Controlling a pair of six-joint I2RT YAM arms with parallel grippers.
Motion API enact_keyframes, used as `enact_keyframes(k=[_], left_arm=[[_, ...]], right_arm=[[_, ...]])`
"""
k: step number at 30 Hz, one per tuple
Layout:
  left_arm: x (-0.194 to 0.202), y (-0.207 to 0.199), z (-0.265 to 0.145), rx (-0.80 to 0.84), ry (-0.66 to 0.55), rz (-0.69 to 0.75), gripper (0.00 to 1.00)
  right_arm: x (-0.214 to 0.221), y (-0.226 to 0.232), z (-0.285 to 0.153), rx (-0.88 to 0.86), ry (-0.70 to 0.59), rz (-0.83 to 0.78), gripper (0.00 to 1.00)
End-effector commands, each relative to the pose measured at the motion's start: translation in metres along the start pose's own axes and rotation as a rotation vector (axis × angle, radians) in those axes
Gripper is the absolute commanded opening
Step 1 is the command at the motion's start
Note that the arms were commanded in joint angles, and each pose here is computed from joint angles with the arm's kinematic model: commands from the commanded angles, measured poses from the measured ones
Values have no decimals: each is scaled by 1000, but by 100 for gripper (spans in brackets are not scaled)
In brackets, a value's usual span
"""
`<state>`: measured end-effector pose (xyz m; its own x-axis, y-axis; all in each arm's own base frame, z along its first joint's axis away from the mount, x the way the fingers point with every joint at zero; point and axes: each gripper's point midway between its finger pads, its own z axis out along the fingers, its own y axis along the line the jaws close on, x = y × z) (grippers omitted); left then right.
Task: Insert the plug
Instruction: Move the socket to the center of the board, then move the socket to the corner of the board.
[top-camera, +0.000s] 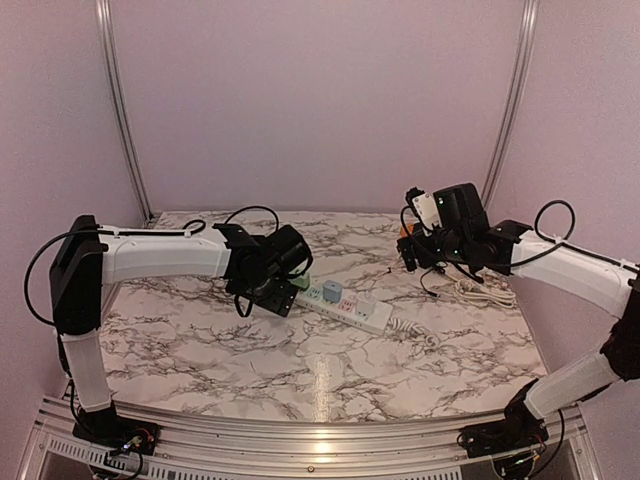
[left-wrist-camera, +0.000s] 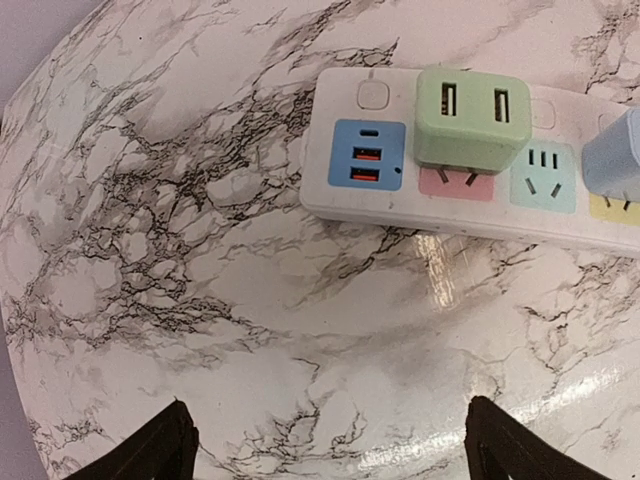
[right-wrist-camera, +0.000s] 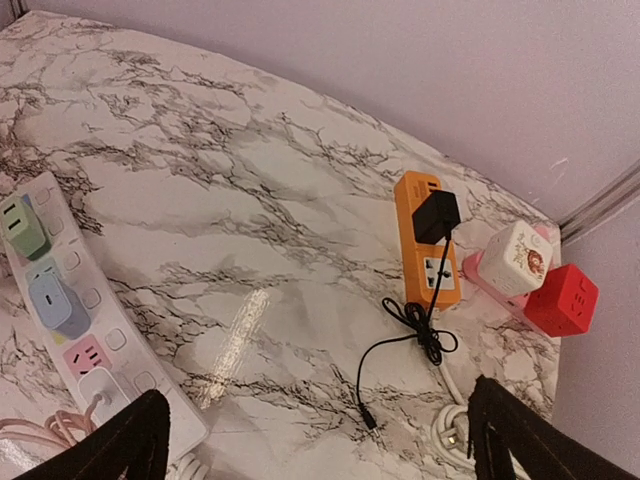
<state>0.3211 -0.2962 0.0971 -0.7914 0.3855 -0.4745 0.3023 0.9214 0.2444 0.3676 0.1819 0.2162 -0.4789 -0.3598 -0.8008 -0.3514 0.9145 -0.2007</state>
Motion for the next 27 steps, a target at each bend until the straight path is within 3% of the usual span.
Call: enact_keyframes(k=[1, 5, 10, 12, 16, 27], left_arm=[[1, 4, -6, 12, -13, -38, 95], [2, 6, -6, 6, -13, -48, 95], [2, 6, -5, 6, -11, -48, 95], [1, 6, -6, 7, -13, -50, 95], [-1, 7, -7, 9, -16, -71, 95], [9, 23, -7, -2, 1, -150, 99]], right_arm=[[-22, -28, -17, 143, 11, -89, 98], [-29, -46, -30, 225, 15, -90, 98], [-13, -35, -32, 155, 48, -81, 99], [-13, -16, -33, 43, 24, -106, 99], [-19, 55, -42, -368, -57, -216, 98], [8, 137, 8, -640, 140, -419, 99]])
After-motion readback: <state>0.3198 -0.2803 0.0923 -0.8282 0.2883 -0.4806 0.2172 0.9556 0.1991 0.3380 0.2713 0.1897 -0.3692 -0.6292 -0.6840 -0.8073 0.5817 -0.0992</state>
